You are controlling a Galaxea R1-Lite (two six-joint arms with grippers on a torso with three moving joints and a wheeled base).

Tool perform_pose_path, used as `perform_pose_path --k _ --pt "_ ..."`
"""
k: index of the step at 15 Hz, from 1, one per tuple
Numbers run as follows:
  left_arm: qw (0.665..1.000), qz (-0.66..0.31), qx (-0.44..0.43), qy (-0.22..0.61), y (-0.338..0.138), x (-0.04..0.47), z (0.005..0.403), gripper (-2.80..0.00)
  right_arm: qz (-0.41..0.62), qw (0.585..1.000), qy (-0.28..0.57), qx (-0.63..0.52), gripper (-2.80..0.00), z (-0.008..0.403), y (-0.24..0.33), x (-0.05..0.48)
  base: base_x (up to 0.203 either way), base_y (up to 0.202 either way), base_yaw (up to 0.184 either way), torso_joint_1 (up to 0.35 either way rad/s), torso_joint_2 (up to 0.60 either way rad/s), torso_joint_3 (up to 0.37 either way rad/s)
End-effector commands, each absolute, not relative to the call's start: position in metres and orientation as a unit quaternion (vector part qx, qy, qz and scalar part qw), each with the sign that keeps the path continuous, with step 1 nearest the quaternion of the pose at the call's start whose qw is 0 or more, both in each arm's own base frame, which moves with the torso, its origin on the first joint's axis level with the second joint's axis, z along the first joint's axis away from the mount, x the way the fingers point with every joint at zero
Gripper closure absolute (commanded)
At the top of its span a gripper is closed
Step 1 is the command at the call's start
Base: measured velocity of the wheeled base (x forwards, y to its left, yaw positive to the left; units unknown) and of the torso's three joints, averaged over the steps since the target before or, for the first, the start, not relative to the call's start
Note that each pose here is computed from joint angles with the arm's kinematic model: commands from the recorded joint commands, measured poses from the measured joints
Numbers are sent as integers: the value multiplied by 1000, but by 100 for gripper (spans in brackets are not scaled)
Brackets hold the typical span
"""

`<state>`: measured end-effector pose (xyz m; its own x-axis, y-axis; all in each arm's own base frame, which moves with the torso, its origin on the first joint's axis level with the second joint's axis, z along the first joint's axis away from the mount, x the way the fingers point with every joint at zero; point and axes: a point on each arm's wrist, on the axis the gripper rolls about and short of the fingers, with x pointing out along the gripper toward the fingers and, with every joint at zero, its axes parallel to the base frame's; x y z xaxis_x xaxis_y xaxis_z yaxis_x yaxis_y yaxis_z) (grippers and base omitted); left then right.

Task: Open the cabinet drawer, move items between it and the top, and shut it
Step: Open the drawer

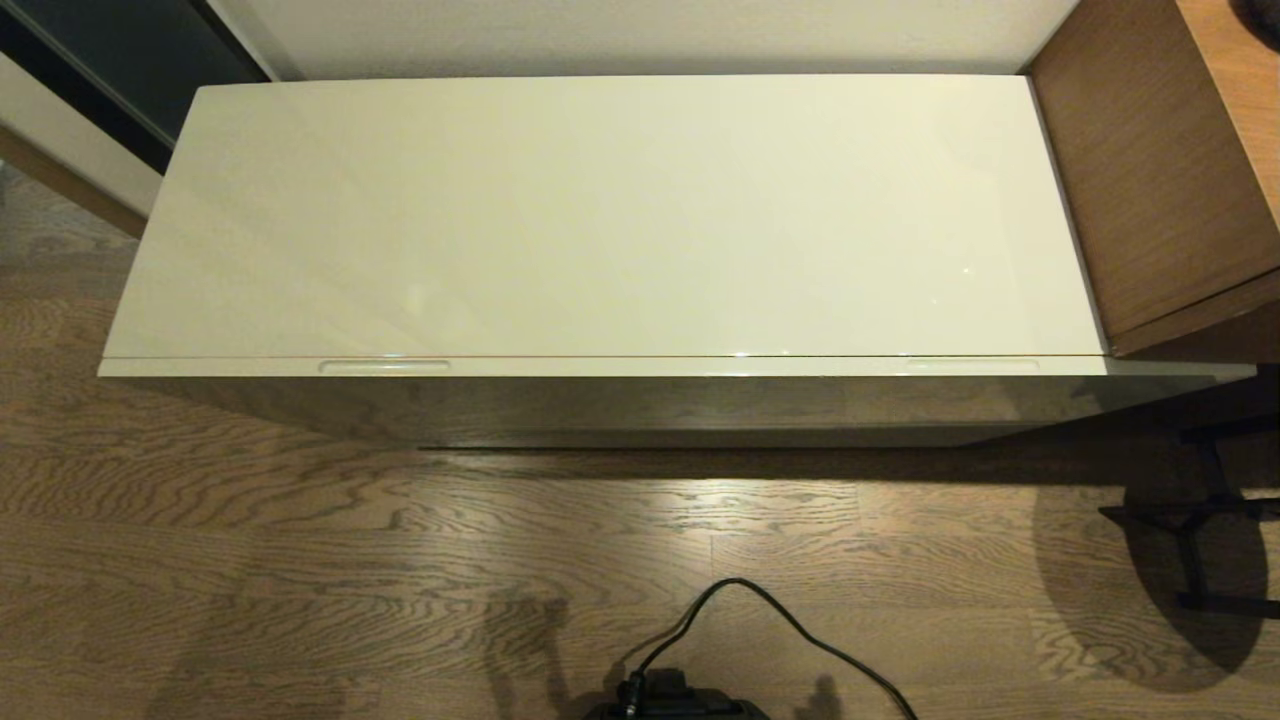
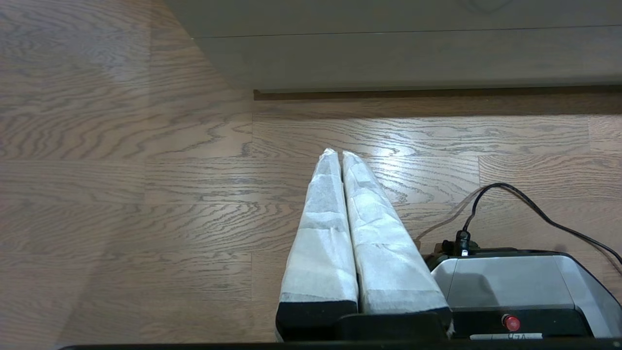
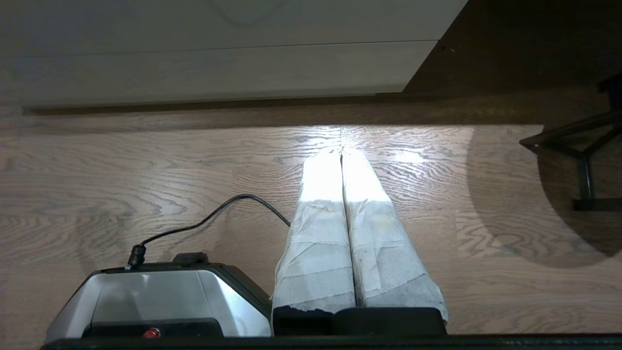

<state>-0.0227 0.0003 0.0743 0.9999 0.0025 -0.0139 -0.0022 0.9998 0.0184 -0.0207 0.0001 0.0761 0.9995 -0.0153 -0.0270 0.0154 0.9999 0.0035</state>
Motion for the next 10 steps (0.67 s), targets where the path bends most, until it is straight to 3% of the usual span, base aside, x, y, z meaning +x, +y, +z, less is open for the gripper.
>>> perform_pose_path --k 1,8,10 --pt "1000 1 9 8 0 -23 74 0 -5 1000 15 -5 0 76 0 -21 0 0 0 0 0 0" --pt "1000 3 16 8 0 -23 74 0 -8 1000 16 2 0 76 0 -21 0 0 0 0 0 0" --pt "998 -4 60 8 0 -23 74 0 -6 1000 13 -3 0 84 0 -24 0 0 0 0 0 0"
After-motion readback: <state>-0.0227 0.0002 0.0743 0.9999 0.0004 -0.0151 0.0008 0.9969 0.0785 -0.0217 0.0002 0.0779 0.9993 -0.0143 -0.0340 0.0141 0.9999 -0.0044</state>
